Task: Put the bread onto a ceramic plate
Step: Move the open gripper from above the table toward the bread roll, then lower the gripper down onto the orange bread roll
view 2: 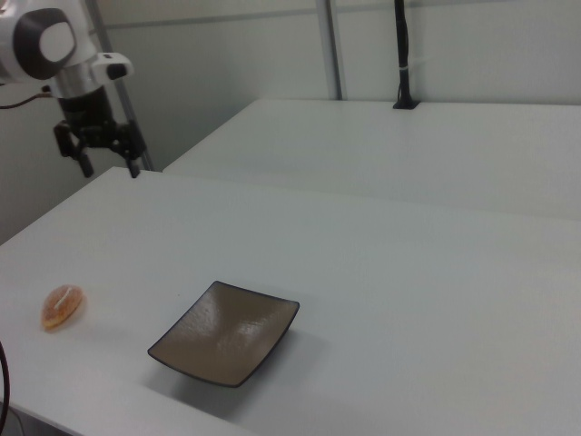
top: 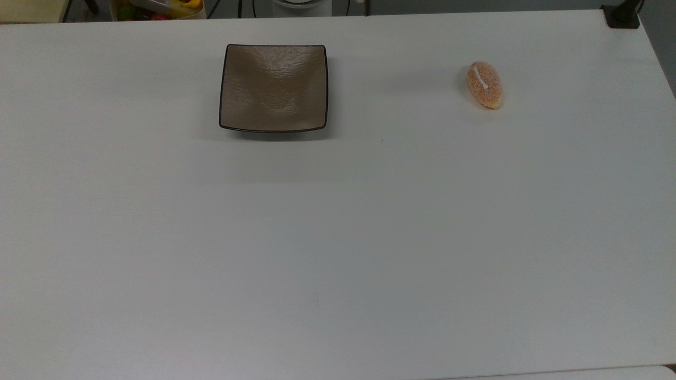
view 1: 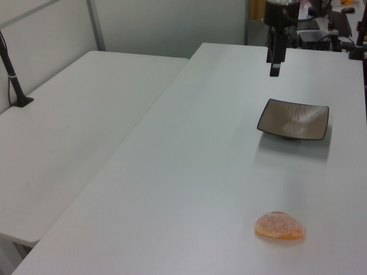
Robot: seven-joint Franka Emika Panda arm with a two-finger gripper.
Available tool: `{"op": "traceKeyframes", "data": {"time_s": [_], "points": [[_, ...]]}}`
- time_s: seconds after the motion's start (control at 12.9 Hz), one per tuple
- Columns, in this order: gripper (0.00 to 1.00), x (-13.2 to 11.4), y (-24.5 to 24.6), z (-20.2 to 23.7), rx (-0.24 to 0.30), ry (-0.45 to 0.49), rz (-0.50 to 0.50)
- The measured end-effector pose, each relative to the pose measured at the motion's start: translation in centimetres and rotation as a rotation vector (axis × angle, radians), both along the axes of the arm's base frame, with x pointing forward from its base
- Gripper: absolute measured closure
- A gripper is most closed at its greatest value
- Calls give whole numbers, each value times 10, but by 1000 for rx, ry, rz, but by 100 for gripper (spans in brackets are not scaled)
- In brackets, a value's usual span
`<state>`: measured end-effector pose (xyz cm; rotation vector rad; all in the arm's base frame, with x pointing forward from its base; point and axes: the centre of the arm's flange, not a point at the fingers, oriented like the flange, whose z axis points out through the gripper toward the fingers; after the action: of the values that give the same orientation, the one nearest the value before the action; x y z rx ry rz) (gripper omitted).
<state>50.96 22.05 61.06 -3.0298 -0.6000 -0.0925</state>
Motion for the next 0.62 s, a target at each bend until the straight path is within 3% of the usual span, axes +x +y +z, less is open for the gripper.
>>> {"op": "traceKeyframes", "data": {"time_s": [0.62], "points": [[0, -52, 109, -27, -25, 58, 41]]}}
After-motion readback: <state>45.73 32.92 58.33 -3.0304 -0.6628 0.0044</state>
